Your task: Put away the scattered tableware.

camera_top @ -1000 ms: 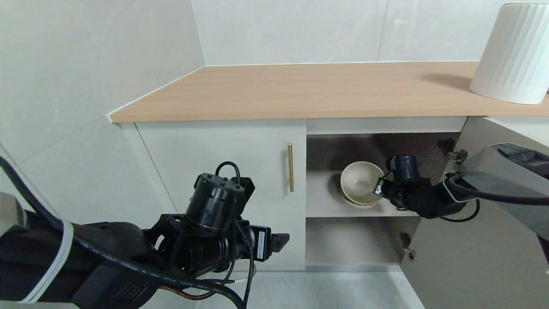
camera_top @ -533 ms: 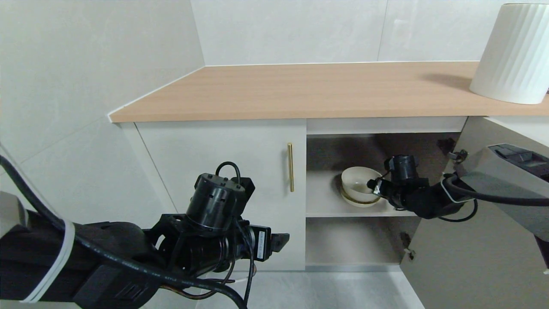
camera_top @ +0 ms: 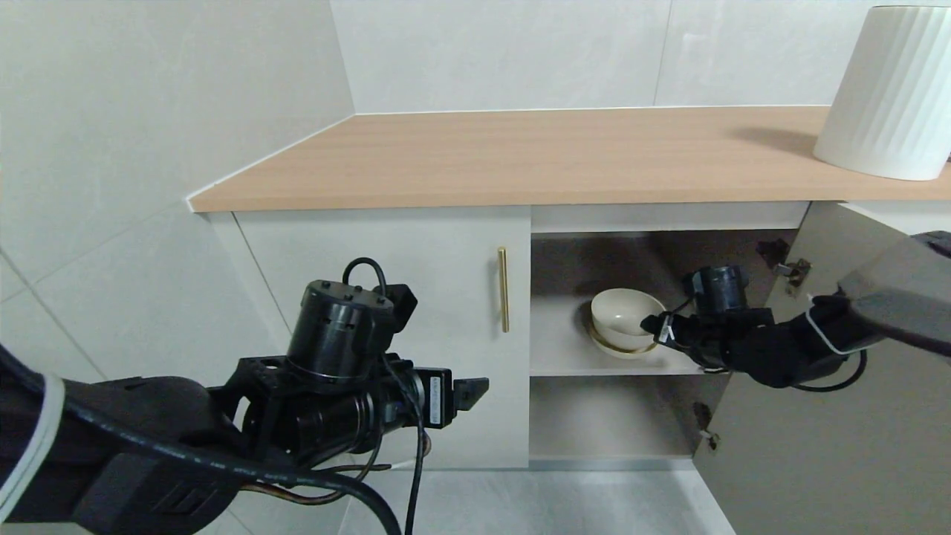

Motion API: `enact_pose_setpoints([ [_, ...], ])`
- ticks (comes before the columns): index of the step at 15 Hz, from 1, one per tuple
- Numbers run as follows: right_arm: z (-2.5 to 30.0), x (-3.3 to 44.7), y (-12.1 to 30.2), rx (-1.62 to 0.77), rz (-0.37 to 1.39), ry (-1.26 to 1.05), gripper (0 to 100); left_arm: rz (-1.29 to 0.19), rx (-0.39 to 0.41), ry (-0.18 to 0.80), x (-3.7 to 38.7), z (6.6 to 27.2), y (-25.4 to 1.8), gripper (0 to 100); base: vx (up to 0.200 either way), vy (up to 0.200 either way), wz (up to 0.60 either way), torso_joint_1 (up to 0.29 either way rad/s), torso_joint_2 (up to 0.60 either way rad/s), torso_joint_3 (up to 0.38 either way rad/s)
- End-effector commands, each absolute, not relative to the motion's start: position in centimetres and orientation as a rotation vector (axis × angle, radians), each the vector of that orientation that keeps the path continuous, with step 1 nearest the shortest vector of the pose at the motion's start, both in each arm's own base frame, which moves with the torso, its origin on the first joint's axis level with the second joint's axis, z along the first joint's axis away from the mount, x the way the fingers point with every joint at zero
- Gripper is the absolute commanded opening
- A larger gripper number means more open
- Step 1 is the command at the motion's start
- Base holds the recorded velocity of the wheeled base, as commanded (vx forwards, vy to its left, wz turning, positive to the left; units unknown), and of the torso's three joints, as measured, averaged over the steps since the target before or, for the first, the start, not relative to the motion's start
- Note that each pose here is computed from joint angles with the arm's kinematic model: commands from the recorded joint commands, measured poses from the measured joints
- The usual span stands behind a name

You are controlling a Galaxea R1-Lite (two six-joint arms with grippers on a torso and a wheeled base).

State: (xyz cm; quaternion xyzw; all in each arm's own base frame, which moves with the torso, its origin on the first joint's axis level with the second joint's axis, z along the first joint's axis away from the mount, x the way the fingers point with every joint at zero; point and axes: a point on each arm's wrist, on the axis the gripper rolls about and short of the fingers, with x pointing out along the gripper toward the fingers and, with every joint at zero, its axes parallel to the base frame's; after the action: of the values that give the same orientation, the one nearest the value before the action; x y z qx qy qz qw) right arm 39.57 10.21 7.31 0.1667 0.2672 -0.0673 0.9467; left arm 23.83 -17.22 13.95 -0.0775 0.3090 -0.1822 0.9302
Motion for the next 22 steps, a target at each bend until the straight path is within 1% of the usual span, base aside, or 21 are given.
enact_pose_setpoints([
  [1, 13.0, 32.7, 10.8, 0.324, 0.006, 0.527, 100, -0.355, -0.201, 0.556, 21.9, 16.3, -14.3, 100, 0.0, 0.0, 0.0, 0.0, 0.0, 0.0],
  [3, 15.4, 27.7, 11.4, 0.307, 0.086, 0.525, 100, -0.369, -0.229, 0.487, 20.0, 18.4, -12.8, 100, 0.0, 0.0, 0.0, 0.0, 0.0, 0.0],
  [4, 16.3, 25.6, 11.4, 0.294, 0.115, 0.537, 100, -0.371, -0.232, 0.48, 19.2, 18.9, -12.4, 100, 0.0, 0.0, 0.0, 0.0, 0.0, 0.0],
  [6, 17.7, 23.0, 10.5, 0.258, 0.125, 0.568, 100, -0.369, -0.224, 0.505, 18.5, 18.4, -11.9, 100, 0.0, 0.0, 0.0, 0.0, 0.0, 0.0],
  [8, 19.2, 20.7, 9.5, 0.239, 0.127, 0.586, 100, -0.307, -0.227, 0.528, 18.7, 17.5, -10.5, 100, 0.0, 0.0, 0.0, 0.0, 0.0, 0.0],
  [9, 19.5, 19.9, 9.2, 0.24, 0.132, 0.586, 100, -0.292, -0.233, 0.525, 18.6, 17.4, -10.2, 100, 0.0, 0.0, 0.0, 0.0, 0.0, 0.0],
  [12, 18.2, 18.2, 9.5, 0.205, 0.167, 0.632, 100, -0.293, -0.242, 0.487, 17.7, 18.1, -9.4, 100, 0.0, 0.0, 0.0, 0.0, 0.0, 0.0],
  [14, 16.9, 17.0, 10.2, 0.167, 0.205, 0.677, 100, -0.293, -0.242, 0.488, 17.5, 18.0, -9.3, 100, 0.0, 0.0, 0.0, 0.0, 0.0, 0.0],
  [17, 16.7, 16.6, 10.6, 0.139, 0.188, 0.668, 100, -0.293, -0.241, 0.491, 17.5, 17.9, -9.3, 100, 0.0, 0.0, 0.0, 0.0, 0.0, 0.0],
  [22, 16.6, 16.4, 10.7, 0.133, 0.195, 0.669, 100, -0.296, -0.232, 0.493, 17.6, 17.9, -9.4, 100, -0.2, 0.0, 0.0, 0.002, 0.0, 0.004],
])
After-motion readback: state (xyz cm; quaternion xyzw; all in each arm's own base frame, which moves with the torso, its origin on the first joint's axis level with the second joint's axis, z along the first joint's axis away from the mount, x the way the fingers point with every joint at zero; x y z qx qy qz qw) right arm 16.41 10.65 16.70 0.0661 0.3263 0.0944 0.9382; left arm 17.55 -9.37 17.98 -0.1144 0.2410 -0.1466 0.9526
